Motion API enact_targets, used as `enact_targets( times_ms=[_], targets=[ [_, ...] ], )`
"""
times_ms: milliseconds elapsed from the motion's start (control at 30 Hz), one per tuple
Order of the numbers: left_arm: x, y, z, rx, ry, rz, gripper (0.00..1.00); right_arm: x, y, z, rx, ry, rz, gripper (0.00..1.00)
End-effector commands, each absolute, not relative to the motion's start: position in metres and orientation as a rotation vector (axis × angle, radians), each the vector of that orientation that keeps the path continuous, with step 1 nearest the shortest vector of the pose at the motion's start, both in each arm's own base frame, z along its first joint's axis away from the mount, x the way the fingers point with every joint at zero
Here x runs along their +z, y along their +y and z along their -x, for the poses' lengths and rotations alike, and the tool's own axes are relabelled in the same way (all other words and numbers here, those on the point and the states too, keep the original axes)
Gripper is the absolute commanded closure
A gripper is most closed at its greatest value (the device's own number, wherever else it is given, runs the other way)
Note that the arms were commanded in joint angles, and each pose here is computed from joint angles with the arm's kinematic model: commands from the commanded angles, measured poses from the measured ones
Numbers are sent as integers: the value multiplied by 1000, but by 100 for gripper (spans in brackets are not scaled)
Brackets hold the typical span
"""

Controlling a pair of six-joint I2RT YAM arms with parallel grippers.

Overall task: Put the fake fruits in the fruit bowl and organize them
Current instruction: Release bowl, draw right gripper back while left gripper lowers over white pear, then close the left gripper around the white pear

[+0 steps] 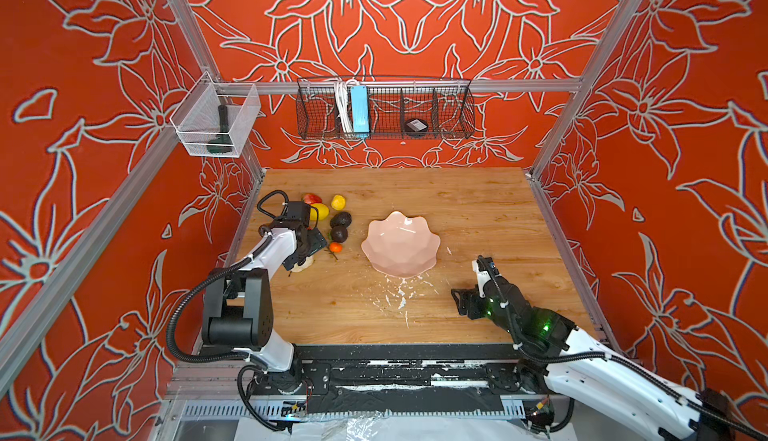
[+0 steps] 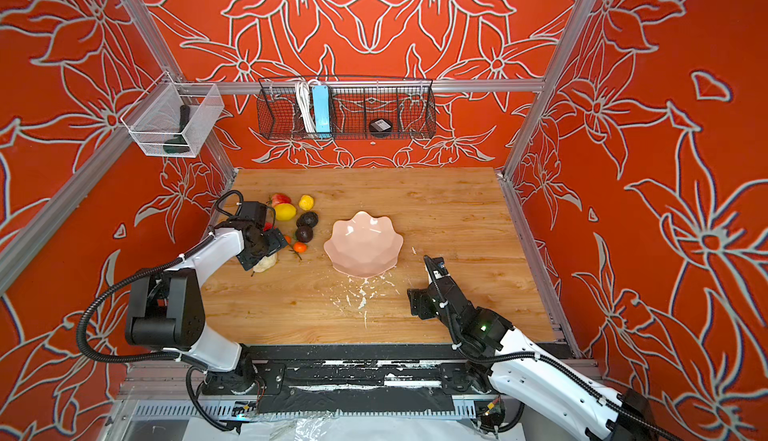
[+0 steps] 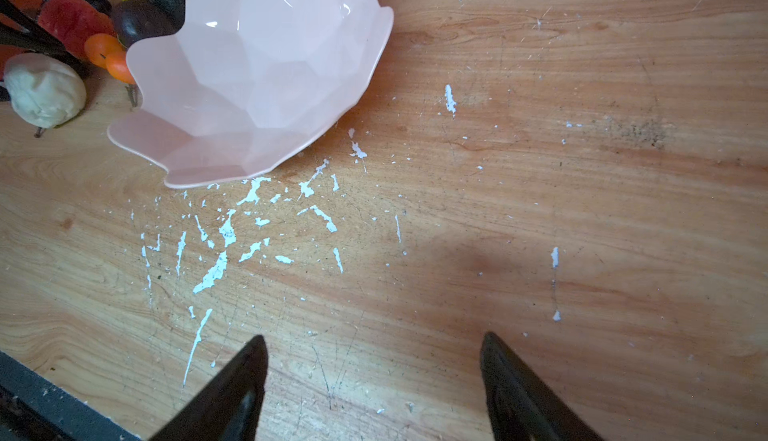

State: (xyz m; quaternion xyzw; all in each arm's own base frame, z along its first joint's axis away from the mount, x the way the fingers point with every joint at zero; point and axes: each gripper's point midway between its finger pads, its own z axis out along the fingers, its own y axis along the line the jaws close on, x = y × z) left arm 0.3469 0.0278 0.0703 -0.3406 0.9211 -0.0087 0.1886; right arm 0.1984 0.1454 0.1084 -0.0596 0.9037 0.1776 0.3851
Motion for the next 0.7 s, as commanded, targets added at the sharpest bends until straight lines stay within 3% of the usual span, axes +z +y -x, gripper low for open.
enact_targets(
  times_ms=[0,233,433,667],
  targets=[
    [73,7,-353,-101,2629,874,2,101,144,-198,437,2323,154,19],
    [82,-5,-355,-117,2623,810,2,96,149,-202,423,2339,169,19],
    [89,20,-346,47,2558,866,2,94,150,-203,420,2344,169,19],
    [79,26,-351,10,2575,884,2,94,149,-202,422,2338,169,19]
  ],
)
